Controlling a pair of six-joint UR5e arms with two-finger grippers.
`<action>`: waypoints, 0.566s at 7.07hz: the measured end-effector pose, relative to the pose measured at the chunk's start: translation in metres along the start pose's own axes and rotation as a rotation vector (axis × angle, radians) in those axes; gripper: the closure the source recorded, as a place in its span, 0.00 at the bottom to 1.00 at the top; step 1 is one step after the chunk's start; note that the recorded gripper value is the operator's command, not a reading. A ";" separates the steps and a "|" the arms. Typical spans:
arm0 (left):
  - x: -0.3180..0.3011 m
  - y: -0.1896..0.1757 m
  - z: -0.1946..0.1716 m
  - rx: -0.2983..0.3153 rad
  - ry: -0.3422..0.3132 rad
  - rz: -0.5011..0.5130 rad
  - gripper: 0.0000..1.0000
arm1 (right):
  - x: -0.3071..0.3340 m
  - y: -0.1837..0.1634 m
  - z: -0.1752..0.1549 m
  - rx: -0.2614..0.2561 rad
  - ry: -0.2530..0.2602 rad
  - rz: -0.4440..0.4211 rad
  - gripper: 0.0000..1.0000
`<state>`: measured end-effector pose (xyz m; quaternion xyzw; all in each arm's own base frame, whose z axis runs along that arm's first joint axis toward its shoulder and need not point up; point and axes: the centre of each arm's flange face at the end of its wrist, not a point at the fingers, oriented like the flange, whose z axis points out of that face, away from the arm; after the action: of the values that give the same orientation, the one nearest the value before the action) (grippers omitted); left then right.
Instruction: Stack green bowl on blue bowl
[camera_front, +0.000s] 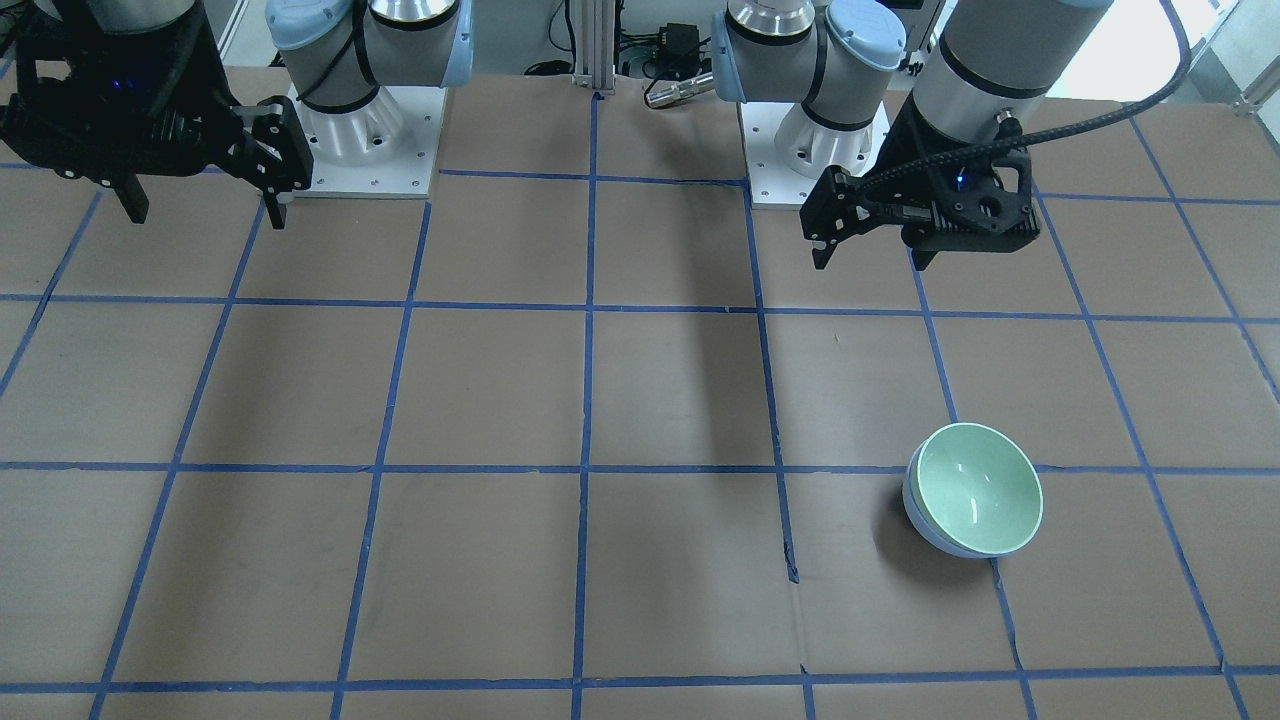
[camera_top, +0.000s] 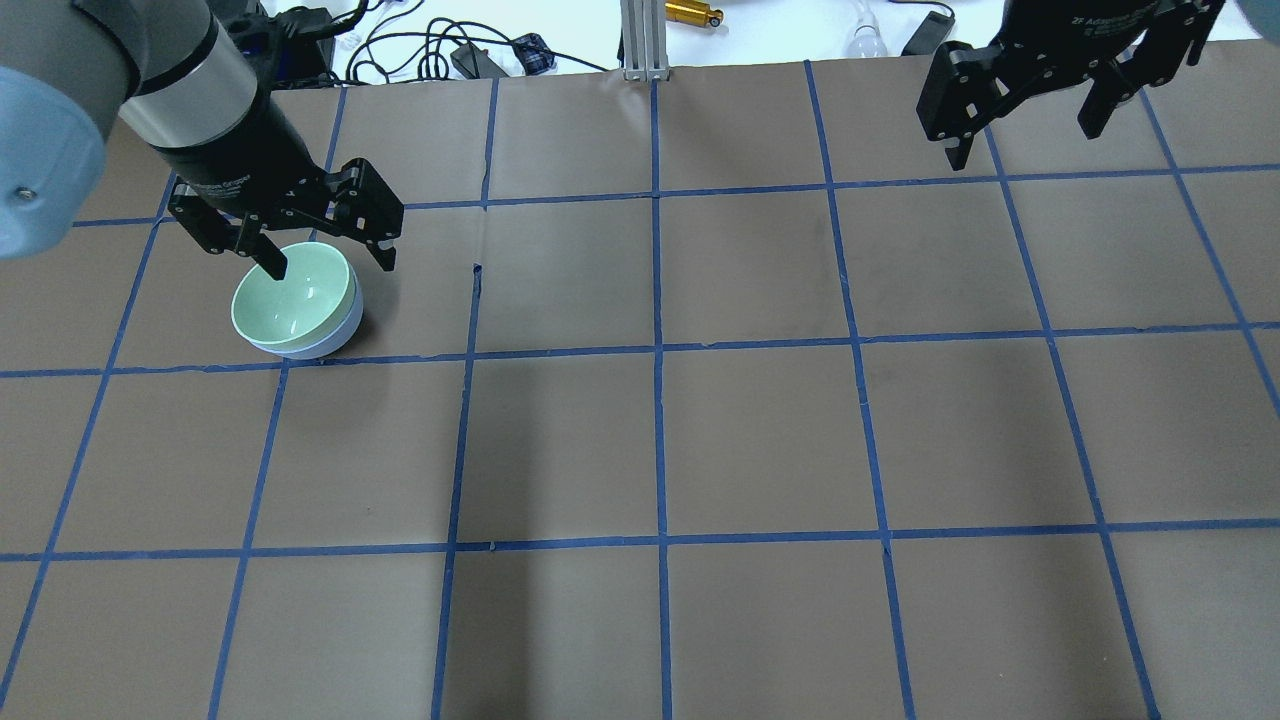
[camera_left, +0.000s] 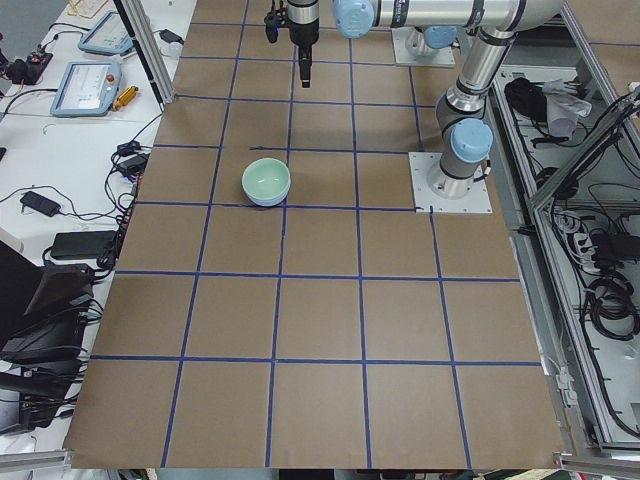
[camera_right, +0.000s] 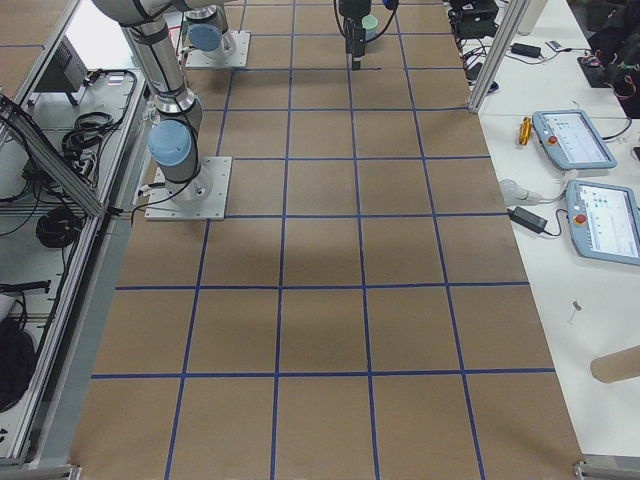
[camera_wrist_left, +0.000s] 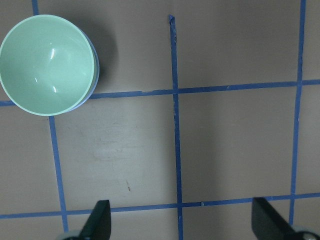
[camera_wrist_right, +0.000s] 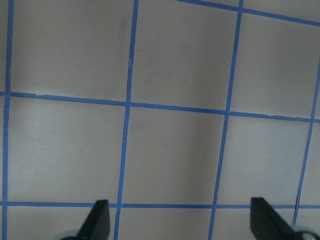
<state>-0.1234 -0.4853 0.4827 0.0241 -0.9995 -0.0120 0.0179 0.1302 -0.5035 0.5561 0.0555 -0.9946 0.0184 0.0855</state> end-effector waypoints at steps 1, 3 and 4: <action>0.009 0.004 -0.001 0.001 0.000 -0.007 0.00 | 0.000 0.000 0.000 0.000 0.000 0.000 0.00; 0.020 0.011 -0.004 0.006 -0.007 0.010 0.00 | 0.000 0.000 0.000 0.000 0.000 -0.001 0.00; 0.021 0.013 -0.006 0.009 -0.009 0.016 0.00 | 0.000 0.000 0.000 0.000 0.000 -0.001 0.00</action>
<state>-0.1452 -0.4734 0.4894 0.0162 -0.9997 -0.0074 0.0136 0.1306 -0.5034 0.5561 0.0559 -0.9946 0.0184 0.0855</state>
